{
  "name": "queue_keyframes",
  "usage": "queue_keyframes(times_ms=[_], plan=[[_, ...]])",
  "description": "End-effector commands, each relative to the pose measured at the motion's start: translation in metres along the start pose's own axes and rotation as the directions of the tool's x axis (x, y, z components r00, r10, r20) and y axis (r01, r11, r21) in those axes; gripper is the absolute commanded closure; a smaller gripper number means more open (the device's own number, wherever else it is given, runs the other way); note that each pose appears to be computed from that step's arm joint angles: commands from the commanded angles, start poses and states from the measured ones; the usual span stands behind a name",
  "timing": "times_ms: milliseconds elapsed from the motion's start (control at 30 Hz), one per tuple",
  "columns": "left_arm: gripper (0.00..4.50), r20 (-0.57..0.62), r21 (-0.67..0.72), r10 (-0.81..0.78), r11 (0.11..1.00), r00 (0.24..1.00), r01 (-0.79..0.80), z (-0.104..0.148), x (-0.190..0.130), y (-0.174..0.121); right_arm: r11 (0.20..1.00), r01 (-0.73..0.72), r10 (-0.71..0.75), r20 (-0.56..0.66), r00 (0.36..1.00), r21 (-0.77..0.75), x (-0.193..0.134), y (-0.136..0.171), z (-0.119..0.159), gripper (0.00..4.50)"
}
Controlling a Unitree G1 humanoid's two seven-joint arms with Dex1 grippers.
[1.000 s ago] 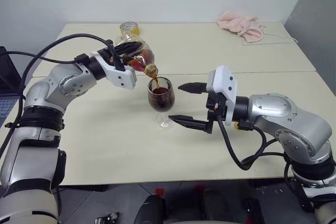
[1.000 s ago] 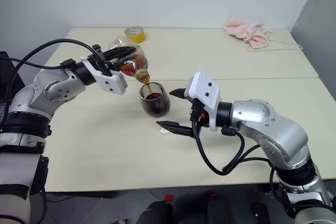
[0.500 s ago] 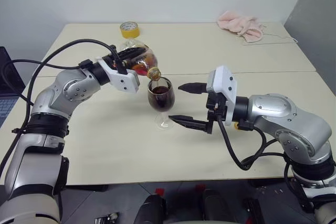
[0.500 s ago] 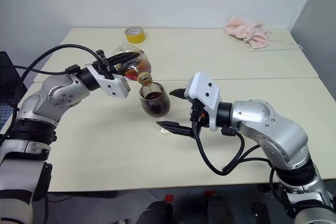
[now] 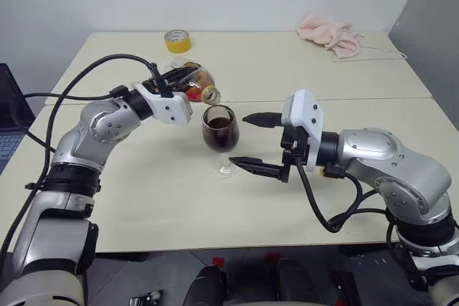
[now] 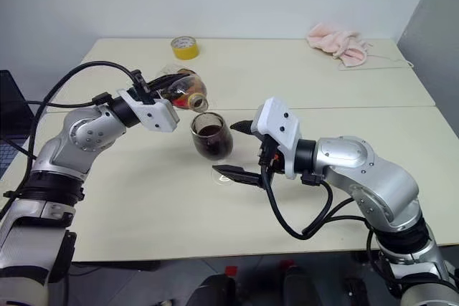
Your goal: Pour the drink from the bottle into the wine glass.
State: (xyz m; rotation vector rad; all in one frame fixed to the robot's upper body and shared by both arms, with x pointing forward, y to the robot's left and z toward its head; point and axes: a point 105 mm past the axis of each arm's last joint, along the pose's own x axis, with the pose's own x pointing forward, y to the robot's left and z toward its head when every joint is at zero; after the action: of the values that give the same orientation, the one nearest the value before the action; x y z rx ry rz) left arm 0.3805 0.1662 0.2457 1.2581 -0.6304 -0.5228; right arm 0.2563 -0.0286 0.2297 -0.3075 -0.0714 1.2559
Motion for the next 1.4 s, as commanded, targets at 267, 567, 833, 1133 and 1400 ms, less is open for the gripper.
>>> queue_keyframes(times_ms=[267, 567, 833, 1133, 1400], plan=[[3.81, -0.161, -0.394, 0.191, 0.887, 0.968, -0.240, -0.012, -0.015, 0.004, 0.999, 0.003, -0.001, 0.036, 0.999, -0.050, -0.011, 0.001, 0.014, 0.00], [3.82, -0.459, -0.627, 0.238, 0.595, 0.856, -0.502, -0.048, -0.034, -0.029, 0.999, 0.034, -0.033, 0.028, 0.999, -0.037, -0.020, -0.005, 0.017, 0.00], [3.82, -0.650, -0.641, 0.175, 0.398, 0.740, -0.657, -0.082, -0.054, -0.065, 0.999, 0.022, -0.019, 0.052, 0.998, -0.049, -0.014, -0.005, 0.025, 0.00], [3.82, -0.687, -0.651, 0.159, 0.298, 0.709, -0.698, -0.097, -0.058, -0.073, 0.998, -0.005, 0.010, 0.072, 0.997, -0.061, -0.007, -0.005, 0.033, 0.00], [3.82, -0.684, -0.675, 0.168, 0.224, 0.710, -0.703, -0.106, -0.051, -0.070, 0.998, -0.015, 0.020, 0.081, 0.996, -0.064, -0.002, -0.006, 0.036, 0.00]])
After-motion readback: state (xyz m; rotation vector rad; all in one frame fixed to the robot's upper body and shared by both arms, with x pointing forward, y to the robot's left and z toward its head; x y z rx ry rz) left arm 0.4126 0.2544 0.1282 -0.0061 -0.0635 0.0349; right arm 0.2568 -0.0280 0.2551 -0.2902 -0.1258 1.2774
